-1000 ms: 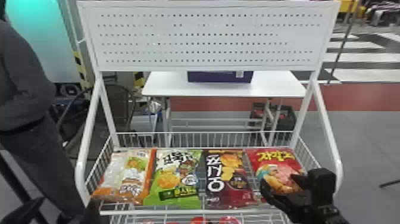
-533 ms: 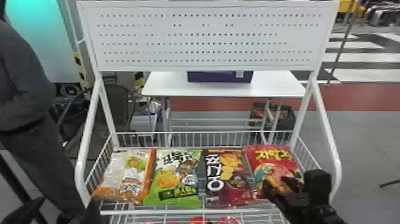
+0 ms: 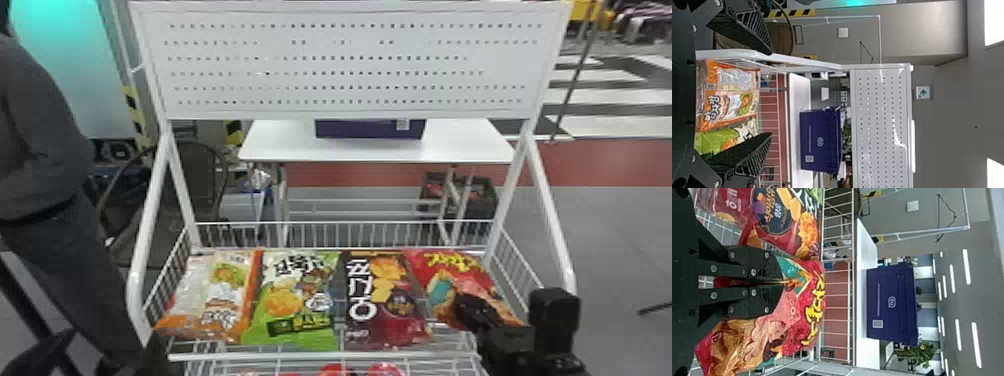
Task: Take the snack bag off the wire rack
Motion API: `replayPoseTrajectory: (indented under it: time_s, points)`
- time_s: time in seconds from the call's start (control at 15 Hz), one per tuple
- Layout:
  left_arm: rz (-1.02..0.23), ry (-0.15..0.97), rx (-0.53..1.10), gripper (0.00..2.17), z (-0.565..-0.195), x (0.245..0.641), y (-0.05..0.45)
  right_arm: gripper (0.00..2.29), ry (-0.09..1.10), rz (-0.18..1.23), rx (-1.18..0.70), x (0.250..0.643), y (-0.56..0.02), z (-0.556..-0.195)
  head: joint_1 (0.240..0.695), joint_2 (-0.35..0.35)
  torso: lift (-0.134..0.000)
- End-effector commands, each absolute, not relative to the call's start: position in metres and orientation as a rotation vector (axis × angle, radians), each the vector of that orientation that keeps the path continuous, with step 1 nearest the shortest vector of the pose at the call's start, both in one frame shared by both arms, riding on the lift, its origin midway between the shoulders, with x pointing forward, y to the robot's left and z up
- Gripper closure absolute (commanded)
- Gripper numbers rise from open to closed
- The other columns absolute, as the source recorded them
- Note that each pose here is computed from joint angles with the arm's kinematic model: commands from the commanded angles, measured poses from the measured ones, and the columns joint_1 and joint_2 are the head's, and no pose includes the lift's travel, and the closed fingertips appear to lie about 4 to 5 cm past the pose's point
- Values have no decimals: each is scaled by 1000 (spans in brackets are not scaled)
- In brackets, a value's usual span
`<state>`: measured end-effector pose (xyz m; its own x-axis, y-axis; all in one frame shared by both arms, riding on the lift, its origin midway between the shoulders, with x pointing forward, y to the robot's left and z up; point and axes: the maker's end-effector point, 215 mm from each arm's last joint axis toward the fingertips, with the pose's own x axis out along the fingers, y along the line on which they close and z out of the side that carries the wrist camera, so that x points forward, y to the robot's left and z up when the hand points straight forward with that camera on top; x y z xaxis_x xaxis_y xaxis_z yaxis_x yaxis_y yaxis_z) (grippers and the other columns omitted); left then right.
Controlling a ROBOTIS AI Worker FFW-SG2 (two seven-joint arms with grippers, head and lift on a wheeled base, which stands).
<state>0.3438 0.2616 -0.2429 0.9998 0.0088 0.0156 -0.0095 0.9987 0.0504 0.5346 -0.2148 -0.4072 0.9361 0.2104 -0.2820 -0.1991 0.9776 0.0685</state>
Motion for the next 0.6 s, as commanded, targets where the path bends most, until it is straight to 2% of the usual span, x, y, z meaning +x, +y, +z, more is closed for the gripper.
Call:
replayPoseTrajectory:
  time_s: [0.0,0.27,0.53]
  points:
    - [6,-16,50,164,-242,344,260,2196,245,211,65,521,-214,-379,499,0,0]
    - [4,-23,50,164,-238,345,260,2192,133,211,82,486,-222,-320,499,0,0]
    - [9,-26,51,164,-236,345,263,2196,-46,199,103,425,-238,-264,499,0,0]
